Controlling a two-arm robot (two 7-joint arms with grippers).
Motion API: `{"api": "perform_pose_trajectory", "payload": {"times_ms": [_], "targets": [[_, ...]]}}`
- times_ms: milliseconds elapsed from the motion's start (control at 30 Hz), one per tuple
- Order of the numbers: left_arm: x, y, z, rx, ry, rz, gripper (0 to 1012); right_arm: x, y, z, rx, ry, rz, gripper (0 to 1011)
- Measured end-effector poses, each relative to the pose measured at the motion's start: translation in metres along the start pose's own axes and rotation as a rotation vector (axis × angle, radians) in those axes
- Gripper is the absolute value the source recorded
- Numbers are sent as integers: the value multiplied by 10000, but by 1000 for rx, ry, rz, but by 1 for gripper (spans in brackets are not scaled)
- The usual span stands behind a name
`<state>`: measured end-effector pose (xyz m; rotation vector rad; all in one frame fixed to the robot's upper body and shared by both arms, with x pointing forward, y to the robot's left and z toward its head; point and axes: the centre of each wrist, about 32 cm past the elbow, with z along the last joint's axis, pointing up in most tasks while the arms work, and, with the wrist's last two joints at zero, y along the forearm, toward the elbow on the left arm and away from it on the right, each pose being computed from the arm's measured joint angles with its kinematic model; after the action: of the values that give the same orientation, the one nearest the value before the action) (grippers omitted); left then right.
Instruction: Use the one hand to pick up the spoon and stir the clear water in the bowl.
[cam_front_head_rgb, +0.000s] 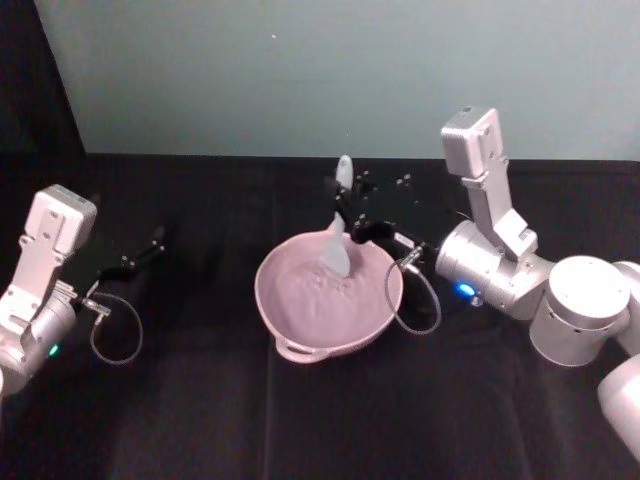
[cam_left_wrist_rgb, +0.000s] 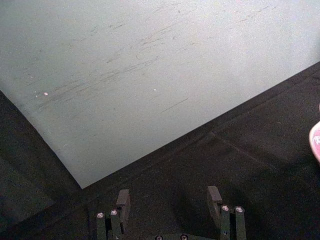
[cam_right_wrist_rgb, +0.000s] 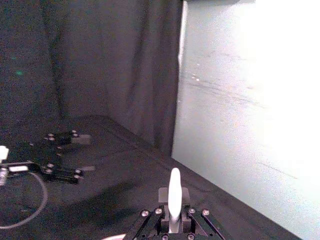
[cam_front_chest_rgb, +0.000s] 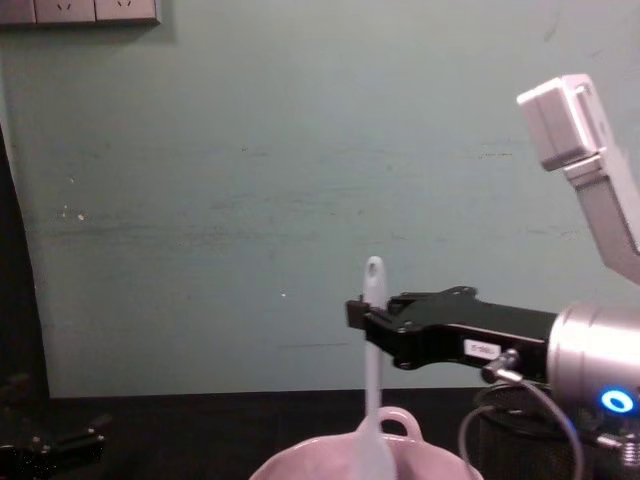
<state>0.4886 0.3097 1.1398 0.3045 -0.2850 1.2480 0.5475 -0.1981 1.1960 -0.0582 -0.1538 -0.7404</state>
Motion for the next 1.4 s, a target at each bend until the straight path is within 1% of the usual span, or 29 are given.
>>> {"api": "perform_pose_trajectory", "payload": {"times_ms": [33,133,300,333,400,500,567,733,833,967,1000,1033,1100,1200,1233,1333,1400], "targets": [[0,0,0,0,0,0,1011,31,-28,5,-4,-12,-12,127],[0,0,0,0,0,0,1011,70,-105,25,-11,-34,-22,129],[0,0,0,0,0,0,1011,78,-253,71,-28,-47,-10,127],[0,0,0,0,0,0,1011,71,-281,83,-28,-47,-4,129],[0,0,0,0,0,0,1011,24,-377,126,-25,-35,23,129],[0,0,0,0,0,0,1011,-49,-436,155,-17,-17,54,129],[0,0,0,0,0,0,1011,-86,-444,163,-14,-7,68,127],[0,0,0,0,0,0,1011,-195,-391,157,-9,21,101,127],[0,0,0,0,0,0,1011,-257,-279,111,-7,49,112,129],[0,0,0,0,0,0,1011,-275,-180,55,0,65,99,129],[0,0,0,0,0,0,1011,-275,-130,31,7,70,88,127],[0,0,0,0,0,0,1011,-275,-130,31,7,70,88,127],[0,0,0,0,0,0,1011,-254,-44,-17,16,66,56,129],[0,0,0,0,0,0,1011,-230,3,-44,22,58,31,127],[0,0,0,0,0,0,1011,-209,25,-51,27,50,10,127],[0,0,0,0,0,0,1011,-155,32,-61,33,29,-29,127],[0,0,0,0,0,0,1011,-133,25,-58,33,21,-41,127]]}}
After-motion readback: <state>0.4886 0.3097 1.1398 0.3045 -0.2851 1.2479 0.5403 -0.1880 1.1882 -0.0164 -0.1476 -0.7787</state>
